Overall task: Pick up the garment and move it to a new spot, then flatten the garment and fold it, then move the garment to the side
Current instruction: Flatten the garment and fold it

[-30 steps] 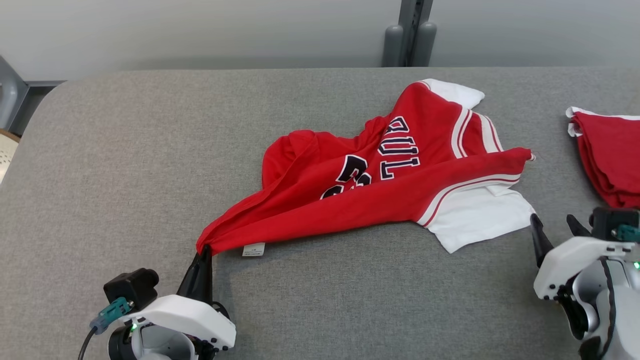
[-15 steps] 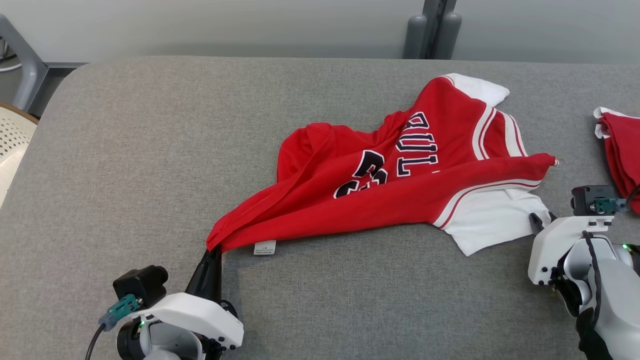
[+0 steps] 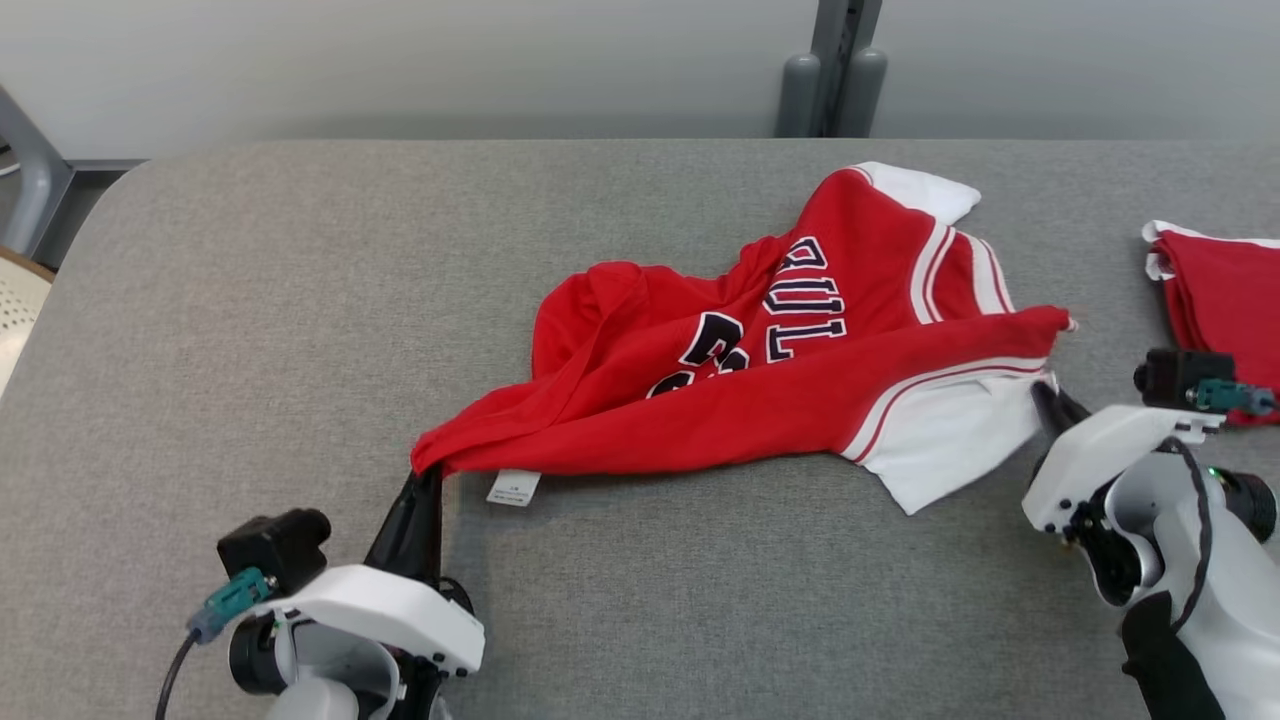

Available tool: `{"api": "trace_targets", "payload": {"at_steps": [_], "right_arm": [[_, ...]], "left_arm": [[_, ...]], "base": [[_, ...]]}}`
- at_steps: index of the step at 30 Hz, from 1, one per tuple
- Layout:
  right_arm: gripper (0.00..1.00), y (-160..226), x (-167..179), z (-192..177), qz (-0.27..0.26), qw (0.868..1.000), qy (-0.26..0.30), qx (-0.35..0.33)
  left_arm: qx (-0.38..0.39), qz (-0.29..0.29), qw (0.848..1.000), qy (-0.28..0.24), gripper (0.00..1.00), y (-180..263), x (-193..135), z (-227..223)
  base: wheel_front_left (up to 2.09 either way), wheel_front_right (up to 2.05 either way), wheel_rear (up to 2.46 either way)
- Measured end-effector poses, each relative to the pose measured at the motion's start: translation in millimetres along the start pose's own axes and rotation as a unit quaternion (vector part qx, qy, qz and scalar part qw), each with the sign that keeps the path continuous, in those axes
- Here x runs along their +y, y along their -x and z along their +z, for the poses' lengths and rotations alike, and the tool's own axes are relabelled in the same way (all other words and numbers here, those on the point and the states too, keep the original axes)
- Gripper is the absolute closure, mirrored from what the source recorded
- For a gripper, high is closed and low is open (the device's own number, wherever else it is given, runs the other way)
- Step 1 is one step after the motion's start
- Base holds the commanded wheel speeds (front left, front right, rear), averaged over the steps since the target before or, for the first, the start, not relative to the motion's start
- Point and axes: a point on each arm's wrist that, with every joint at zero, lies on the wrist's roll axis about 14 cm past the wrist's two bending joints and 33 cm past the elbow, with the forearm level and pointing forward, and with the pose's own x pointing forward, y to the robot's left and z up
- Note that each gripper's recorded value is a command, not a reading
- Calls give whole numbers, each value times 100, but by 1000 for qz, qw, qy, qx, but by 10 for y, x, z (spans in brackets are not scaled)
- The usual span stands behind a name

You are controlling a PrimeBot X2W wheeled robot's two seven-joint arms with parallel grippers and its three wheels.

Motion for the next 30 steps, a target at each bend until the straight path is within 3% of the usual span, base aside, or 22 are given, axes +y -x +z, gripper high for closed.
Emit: {"api": "trace_targets", "payload": {"at_steps": [5,13,17,23,30], "right_arm": [[100,119,71,451,28,995,-52,-75],[100,633,-71,1156,53,976,-55,-203],[100,993,-62,1506,68,958,-51,-273],[100,1638,-49,1980,80,921,-50,-378],[100,2281,-36,2317,76,883,-36,-461]], "left_arm": [[-26,-51,998,12,100,-77,-287,231],[-86,-145,986,15,100,-50,-834,752],[-114,-188,975,20,100,66,-1085,1020],[-157,-250,955,27,100,327,-1422,1442],[-208,-308,928,11,100,702,-1723,1913]], "base": [[0,0,0],[0,0,0],[0,0,0],[0,0,0],[0,0,0]]}}
